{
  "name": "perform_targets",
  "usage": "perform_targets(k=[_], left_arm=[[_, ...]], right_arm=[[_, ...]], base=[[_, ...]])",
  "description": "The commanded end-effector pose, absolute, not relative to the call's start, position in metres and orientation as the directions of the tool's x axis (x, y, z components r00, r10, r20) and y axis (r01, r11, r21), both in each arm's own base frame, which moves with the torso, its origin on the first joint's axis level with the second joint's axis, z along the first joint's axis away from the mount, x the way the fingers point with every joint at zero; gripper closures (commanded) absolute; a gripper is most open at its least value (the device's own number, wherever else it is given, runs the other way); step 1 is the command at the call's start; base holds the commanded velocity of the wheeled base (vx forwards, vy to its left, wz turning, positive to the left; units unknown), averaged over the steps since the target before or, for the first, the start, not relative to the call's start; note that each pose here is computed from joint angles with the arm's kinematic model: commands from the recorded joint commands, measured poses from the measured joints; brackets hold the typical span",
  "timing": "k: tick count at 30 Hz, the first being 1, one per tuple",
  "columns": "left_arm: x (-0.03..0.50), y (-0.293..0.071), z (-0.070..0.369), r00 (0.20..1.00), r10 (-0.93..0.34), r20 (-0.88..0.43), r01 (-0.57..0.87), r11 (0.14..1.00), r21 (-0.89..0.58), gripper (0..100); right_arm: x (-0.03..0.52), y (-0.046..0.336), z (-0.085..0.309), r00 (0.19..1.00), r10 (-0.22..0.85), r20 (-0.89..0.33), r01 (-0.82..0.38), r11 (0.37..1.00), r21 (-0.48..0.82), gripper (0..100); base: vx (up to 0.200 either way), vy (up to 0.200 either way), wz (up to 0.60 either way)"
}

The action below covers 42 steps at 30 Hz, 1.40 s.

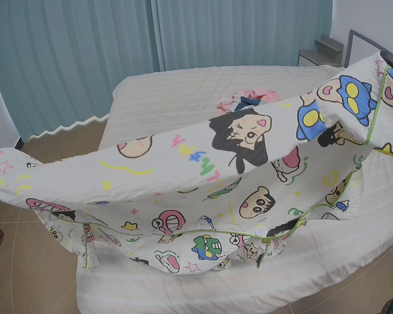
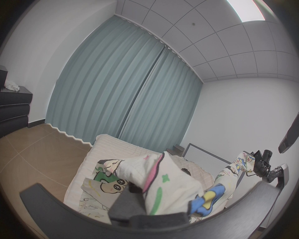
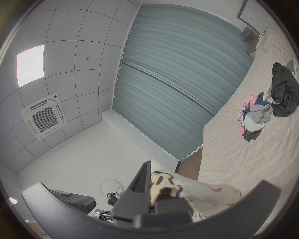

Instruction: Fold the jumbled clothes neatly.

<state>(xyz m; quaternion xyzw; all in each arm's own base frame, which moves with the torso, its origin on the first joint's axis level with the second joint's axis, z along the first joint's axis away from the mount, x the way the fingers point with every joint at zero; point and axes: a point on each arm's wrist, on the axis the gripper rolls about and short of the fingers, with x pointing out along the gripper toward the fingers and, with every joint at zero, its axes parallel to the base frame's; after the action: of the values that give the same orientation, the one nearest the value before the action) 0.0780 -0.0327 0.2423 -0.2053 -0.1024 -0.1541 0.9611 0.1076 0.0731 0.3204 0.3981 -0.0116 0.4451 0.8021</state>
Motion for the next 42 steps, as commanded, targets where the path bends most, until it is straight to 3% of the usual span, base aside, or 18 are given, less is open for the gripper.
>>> perform_targets(k=[1,18,29,38,42], left_arm=[[0.078,-0.033,0.241,0.933,-0.255,0.254,0.337,0.869,-0.363,100],[0.076,-0.032,0.239,0.931,-0.261,0.256,0.343,0.867,-0.361,100],[0.075,-0.032,0.236,0.931,-0.271,0.244,0.347,0.866,-0.360,100],[0.077,-0.034,0.196,0.957,-0.288,0.042,0.285,0.896,-0.340,100],[0.077,-0.034,0.175,0.954,-0.295,-0.054,0.262,0.907,-0.329,100]], right_arm=[[0.107,0.073,0.321,0.603,0.704,0.375,-0.724,0.286,0.628,100],[0.083,0.059,0.334,0.563,0.690,0.454,-0.776,0.253,0.577,100],[0.077,0.055,0.332,0.563,0.703,0.435,-0.771,0.256,0.584,100],[0.091,0.061,0.316,0.612,0.710,0.350,-0.712,0.301,0.634,100],[0.104,0.067,0.295,0.649,0.721,0.241,-0.641,0.348,0.684,100]], base=[[-0.200,0.000,0.00],[-0.200,0.000,0.00],[0.000,0.000,0.00],[0.000,0.000,0.00],[0.000,0.000,0.00]])
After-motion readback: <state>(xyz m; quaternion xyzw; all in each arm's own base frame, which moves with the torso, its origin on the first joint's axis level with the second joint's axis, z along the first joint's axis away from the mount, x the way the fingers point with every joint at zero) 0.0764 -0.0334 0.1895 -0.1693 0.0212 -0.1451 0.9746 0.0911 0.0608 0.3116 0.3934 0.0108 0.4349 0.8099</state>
